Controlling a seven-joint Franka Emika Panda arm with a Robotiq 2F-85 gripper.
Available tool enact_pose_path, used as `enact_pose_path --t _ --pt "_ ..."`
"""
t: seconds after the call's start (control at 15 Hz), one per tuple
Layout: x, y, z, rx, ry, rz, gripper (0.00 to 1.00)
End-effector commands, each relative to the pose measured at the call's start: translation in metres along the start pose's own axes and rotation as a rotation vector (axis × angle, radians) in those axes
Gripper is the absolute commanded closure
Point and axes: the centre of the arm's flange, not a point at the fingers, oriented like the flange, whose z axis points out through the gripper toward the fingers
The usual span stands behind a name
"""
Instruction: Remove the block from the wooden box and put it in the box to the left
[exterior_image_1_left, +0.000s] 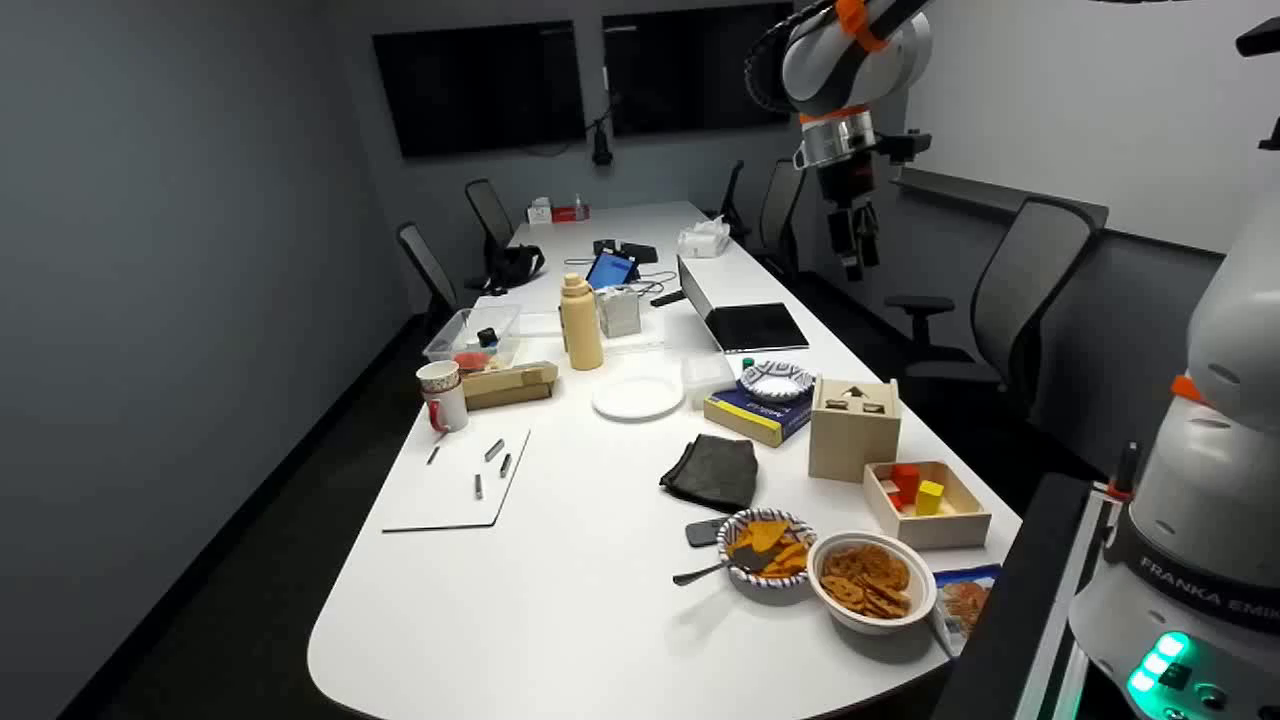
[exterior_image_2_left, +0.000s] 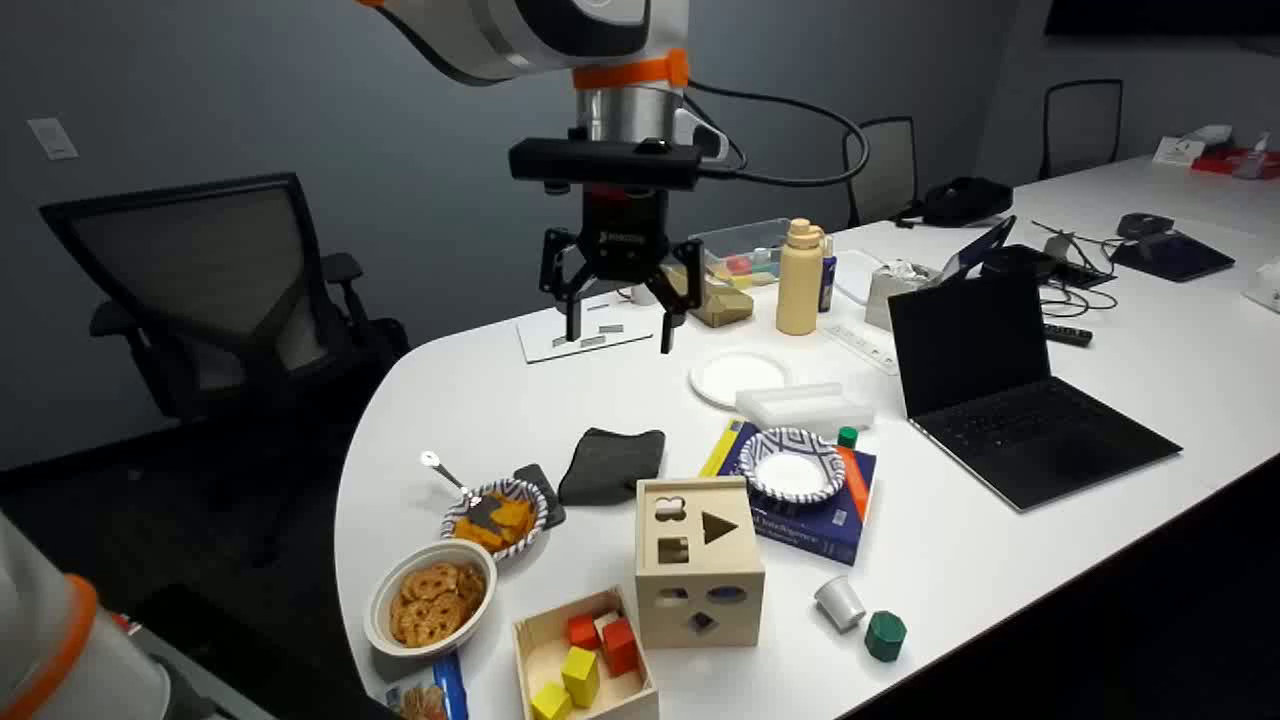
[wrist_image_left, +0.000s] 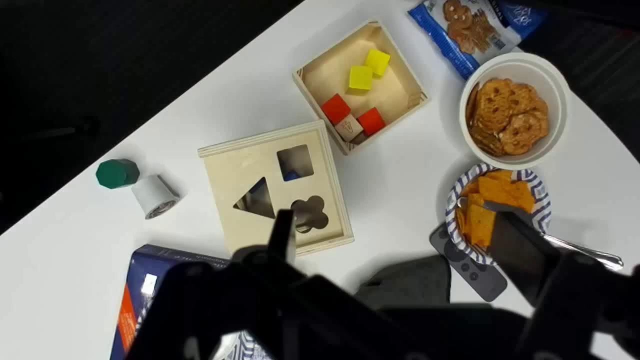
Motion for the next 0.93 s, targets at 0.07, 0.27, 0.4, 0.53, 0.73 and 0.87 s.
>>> enact_pose_path --t 0.07,0.27,0.4,0.53,0.73,0.87 --pt "0.0 0.0 0.0 0.0 0.0 0.0 0.0" --pt "0.005 0.001 0.03 0.083 0.046 0.035 0.0" --pt "0.004 -0.007 0.061 0.149 0.084 0.089 0.0" --pt "-0.005 -0.017 0.093 0.224 0.117 0.181 0.0" --pt "-0.025 -0.032 0.145 0.309 0.134 0.322 0.0" --pt "-0.04 -0.039 0.171 0.346 0.133 0.421 0.0"
